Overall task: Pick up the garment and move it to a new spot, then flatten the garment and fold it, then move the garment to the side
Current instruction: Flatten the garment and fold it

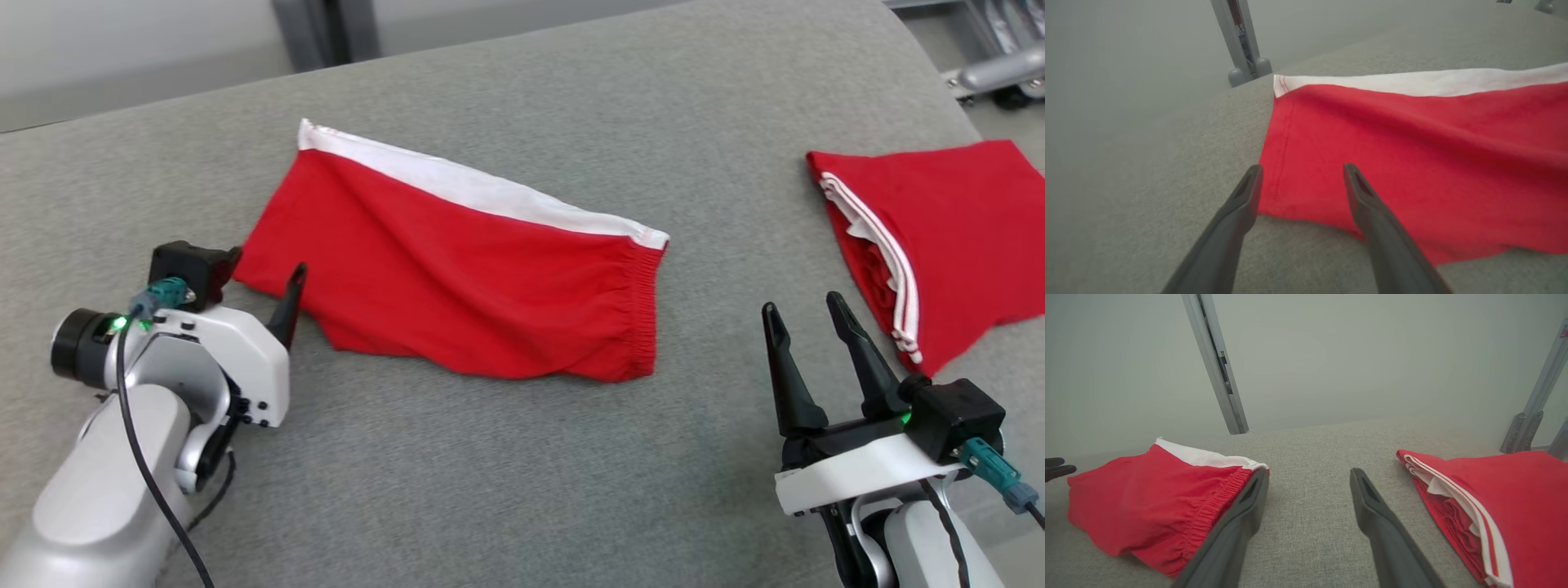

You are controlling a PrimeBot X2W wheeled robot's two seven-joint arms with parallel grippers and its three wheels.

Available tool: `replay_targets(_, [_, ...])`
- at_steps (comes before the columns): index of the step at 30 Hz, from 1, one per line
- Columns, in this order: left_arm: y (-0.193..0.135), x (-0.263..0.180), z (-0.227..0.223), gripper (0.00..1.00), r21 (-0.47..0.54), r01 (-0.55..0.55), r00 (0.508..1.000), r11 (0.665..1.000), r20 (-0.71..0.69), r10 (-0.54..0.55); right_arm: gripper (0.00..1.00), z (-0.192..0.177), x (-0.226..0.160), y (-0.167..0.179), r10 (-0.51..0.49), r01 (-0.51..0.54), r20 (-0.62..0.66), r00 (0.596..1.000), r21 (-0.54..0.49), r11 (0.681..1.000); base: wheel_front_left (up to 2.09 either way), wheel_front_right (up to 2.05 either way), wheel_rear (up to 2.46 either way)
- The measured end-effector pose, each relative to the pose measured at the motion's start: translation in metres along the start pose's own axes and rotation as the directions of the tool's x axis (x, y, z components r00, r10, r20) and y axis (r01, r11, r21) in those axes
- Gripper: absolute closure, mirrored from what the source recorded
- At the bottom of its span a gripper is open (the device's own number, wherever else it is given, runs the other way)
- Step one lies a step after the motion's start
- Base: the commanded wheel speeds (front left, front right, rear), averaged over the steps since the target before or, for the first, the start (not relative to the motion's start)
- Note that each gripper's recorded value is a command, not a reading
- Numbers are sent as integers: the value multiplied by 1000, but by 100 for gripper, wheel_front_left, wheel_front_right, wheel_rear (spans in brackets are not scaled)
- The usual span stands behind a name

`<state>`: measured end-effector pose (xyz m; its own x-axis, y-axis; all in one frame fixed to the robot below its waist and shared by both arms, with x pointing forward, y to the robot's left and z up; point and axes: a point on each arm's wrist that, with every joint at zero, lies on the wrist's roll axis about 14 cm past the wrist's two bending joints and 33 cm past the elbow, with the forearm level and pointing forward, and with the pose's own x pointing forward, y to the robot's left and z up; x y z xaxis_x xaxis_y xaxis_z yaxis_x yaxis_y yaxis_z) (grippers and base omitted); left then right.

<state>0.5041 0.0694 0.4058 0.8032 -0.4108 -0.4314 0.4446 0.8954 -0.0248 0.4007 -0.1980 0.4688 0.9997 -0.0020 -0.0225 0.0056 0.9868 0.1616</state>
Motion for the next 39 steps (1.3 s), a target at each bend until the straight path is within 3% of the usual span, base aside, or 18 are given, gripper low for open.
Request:
replay_targets(7, [7,19,-42,0,12,2,982,1000,-189,0,0,-3,-10,-14,-44,44,-17,999,-5,999,0,0,0])
replay_targets(12, [8,27,-49,0,-19,4,972,1000,-234,-8,0,-6,-14,-17,-57,57,-28,998,2,998,0,0,0])
replay_targets(13, [7,27,-49,36,-27,10,971,1000,-238,-16,0,-7,-14,-17,-58,58,-32,998,5,998,0,0,0])
replay_targets(14, [7,28,-49,100,-35,14,970,999,-242,-22,0,-9,-14,-17,-58,59,-35,998,9,998,0,0,0])
replay_targets(22, [-1,29,-47,100,-76,30,978,997,-203,-45,0,-8,-13,-16,-56,57,-32,998,24,998,0,0,0])
replay_targets(31, [20,-11,-57,100,-188,-101,994,977,-66,90,0,-13,-13,-2,-20,22,-41,999,48,999,0,0,0])
replay_targets(39, [16,-66,-62,100,-281,-175,982,944,24,189,0,-24,-2,23,60,-58,-64,996,36,998,0,0,0])
